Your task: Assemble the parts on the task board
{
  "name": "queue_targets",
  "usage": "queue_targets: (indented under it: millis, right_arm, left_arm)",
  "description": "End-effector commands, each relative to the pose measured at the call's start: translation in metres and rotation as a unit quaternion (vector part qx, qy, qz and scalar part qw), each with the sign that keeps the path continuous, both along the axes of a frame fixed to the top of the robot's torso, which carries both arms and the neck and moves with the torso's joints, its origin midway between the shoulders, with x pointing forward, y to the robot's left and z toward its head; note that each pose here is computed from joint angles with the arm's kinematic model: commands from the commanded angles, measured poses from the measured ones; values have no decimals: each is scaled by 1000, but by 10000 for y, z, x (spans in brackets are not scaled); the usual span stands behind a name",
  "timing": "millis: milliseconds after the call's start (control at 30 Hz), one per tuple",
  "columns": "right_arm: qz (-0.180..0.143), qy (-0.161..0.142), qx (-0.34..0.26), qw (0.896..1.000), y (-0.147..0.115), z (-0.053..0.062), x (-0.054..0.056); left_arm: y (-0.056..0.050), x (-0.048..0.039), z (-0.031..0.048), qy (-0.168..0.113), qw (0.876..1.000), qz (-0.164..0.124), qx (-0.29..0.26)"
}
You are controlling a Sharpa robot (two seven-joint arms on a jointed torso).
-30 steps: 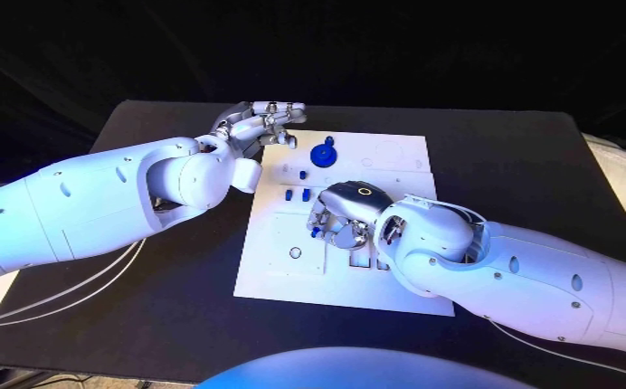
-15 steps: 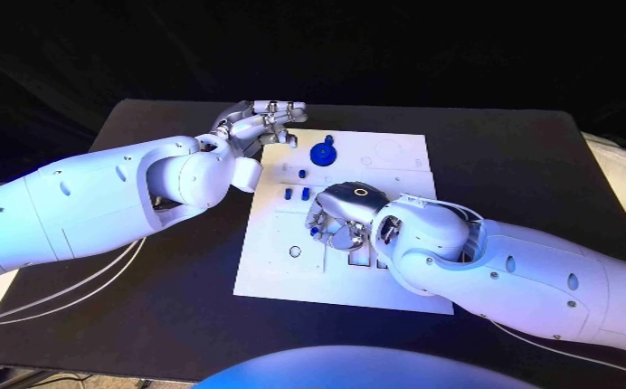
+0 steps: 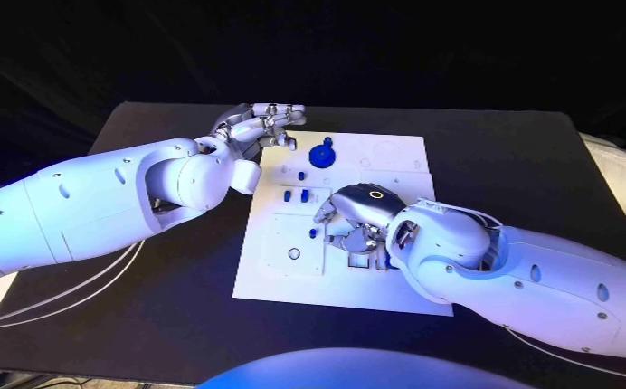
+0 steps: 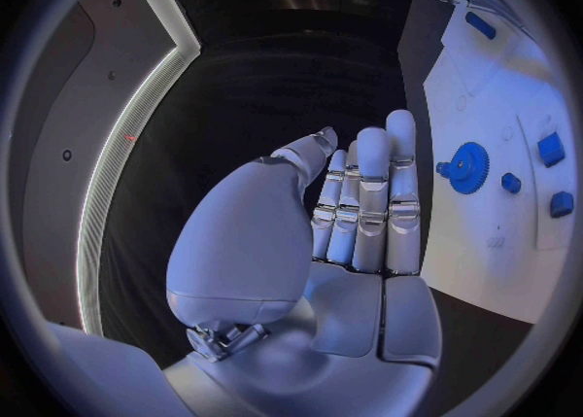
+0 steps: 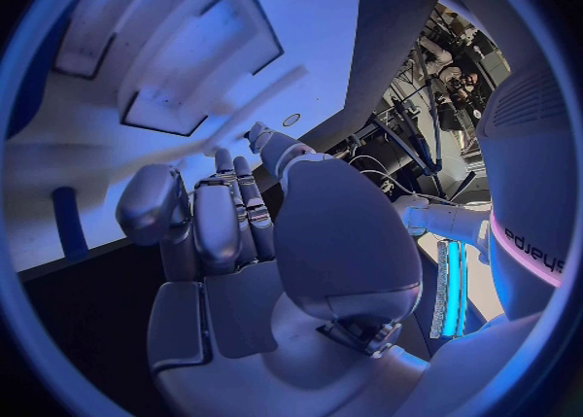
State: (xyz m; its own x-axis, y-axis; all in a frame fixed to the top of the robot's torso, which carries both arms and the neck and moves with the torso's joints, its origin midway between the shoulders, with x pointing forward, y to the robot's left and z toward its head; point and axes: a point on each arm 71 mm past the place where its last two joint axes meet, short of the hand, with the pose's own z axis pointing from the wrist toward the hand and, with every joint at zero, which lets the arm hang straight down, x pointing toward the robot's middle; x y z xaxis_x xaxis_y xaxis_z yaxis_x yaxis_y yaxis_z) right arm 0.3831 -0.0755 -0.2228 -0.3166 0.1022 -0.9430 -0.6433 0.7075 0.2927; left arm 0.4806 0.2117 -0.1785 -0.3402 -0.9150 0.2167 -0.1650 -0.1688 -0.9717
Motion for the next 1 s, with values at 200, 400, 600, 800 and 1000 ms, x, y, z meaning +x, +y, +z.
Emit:
queue_targets:
  millis: [200, 400, 600, 800, 1000]
  right_arm:
    - [-47, -37, 6, 998, -385, 315, 85]
    - [-85, -47, -39, 994, -720, 405, 214]
    - [-98, -49, -68, 992, -847, 392, 275]
    - [-96, -49, -77, 991, -841, 372, 303]
    - [-92, -47, -81, 991, -786, 336, 341]
  left_arm:
    - [-7, -10, 3, -2, 1000, -11, -3]
    - [-11, -18, 3, -3, 1000, -15, -3]
    - [-15, -22, -1, -3, 1000, -17, -3]
    - [-18, -24, -8, -2, 1000, -19, -3]
    - [-19, -26, -12, -1, 1000, -20, -3]
